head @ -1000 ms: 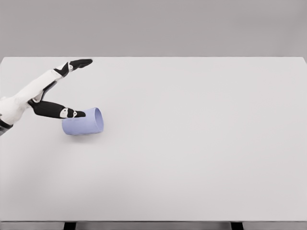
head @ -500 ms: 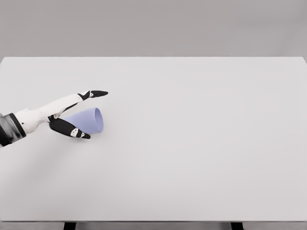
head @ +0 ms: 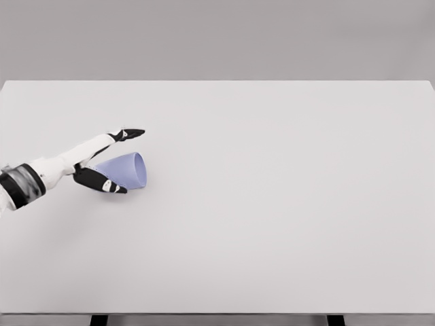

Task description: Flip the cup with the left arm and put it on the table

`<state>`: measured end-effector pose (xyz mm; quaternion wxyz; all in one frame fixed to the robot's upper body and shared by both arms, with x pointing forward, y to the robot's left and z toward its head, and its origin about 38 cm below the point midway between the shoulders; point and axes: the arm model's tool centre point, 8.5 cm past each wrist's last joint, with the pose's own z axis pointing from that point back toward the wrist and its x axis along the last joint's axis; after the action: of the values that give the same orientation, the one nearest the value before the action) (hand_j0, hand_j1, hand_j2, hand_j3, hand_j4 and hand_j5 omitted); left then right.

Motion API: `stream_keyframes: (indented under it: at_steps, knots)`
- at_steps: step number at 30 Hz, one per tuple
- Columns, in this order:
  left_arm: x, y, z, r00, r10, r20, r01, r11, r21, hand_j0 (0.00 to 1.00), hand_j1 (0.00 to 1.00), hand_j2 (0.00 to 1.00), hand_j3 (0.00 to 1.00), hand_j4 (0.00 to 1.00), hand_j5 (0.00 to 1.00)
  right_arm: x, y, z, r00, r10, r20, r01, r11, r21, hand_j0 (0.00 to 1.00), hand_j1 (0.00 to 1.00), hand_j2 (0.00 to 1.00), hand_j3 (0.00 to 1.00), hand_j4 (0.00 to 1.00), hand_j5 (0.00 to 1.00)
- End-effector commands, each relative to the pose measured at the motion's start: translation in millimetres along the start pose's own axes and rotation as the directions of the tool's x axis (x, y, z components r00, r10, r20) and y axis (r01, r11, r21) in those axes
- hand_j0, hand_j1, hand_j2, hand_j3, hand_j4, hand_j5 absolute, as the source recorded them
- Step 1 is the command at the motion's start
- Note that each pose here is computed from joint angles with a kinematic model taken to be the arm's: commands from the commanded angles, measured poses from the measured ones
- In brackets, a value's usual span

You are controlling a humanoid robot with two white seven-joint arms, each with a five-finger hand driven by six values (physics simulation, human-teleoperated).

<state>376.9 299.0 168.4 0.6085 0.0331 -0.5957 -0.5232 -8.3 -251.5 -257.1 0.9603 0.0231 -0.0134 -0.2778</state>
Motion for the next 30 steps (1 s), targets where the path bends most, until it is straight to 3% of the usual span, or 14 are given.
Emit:
stream_keyframes:
  at_steps: [1, 10, 16, 20, 23, 27, 28, 30]
  knots:
    - [-2, -3.4, -4, 0.999, -0.011, -0.032, 0.011, 1.0, 0.002, 1.0, 1.0, 1.0, 1.0, 1.0, 1.0, 0.0, 0.0, 0, 1.0, 0.0, 0.0, 0.0, 1.0, 0.0, 1.0, 1.0, 1.0, 1.0, 1.0, 1.0]
    - [4, -11.7, -14, 1.0, 0.0, -0.016, 0.0, 1.0, -0.008, 1.0, 1.0, 1.0, 1.0, 1.0, 1.0, 0.0, 0.0, 0, 1.0, 0.0, 0.0, 0.0, 1.0, 0.0, 1.0, 1.0, 1.0, 1.0, 1.0, 1.0]
    - [-5, -14.1, -17, 0.992, 0.003, -0.124, -0.003, 1.0, -0.005, 0.99, 0.99, 0.99, 0.99, 0.99, 0.99, 0.0, 0.0, 0, 1.0, 0.0, 0.0, 0.0, 1.0, 0.0, 1.0, 1.0, 1.0, 1.0, 1.0, 1.0]
    - [-6, -15.7, -17, 0.991, 0.005, -0.131, -0.007, 1.0, -0.014, 0.74, 0.74, 0.74, 0.74, 0.74, 0.74, 0.0, 0.0, 0, 1.0, 0.0, 0.0, 0.0, 1.0, 0.0, 1.0, 1.0, 1.0, 1.0, 1.0, 1.0]
    - [-7, -15.7, -17, 0.991, 0.007, -0.133, -0.009, 1.0, -0.015, 0.68, 0.68, 0.68, 0.68, 0.68, 0.68, 0.0, 0.0, 0, 1.0, 0.0, 0.0, 0.0, 1.0, 0.0, 1.0, 1.0, 1.0, 1.0, 1.0, 1.0]
    - [-8, -17.2, -16, 0.99, 0.006, -0.139, -0.008, 1.0, -0.016, 0.66, 0.66, 0.66, 0.66, 0.66, 0.66, 0.0, 0.0, 0, 1.0, 0.0, 0.0, 0.0, 1.0, 0.0, 1.0, 1.0, 1.0, 1.0, 1.0, 1.0]
    - [-4, -15.8, -17, 0.995, 0.0, -0.096, -0.002, 1.0, -0.011, 0.66, 0.66, 0.66, 0.66, 0.66, 0.66, 0.0, 0.0, 0, 1.0, 0.0, 0.0, 0.0, 1.0, 0.0, 1.0, 1.0, 1.0, 1.0, 1.0, 1.0]
    - [15, -8.6, -14, 0.996, -0.022, 0.083, 0.022, 1.0, 0.011, 0.63, 0.63, 0.63, 0.63, 0.63, 0.63, 0.0, 0.0, 0, 1.0, 0.0, 0.0, 0.0, 1.0, 0.0, 1.0, 1.0, 1.0, 1.0, 1.0, 1.0]
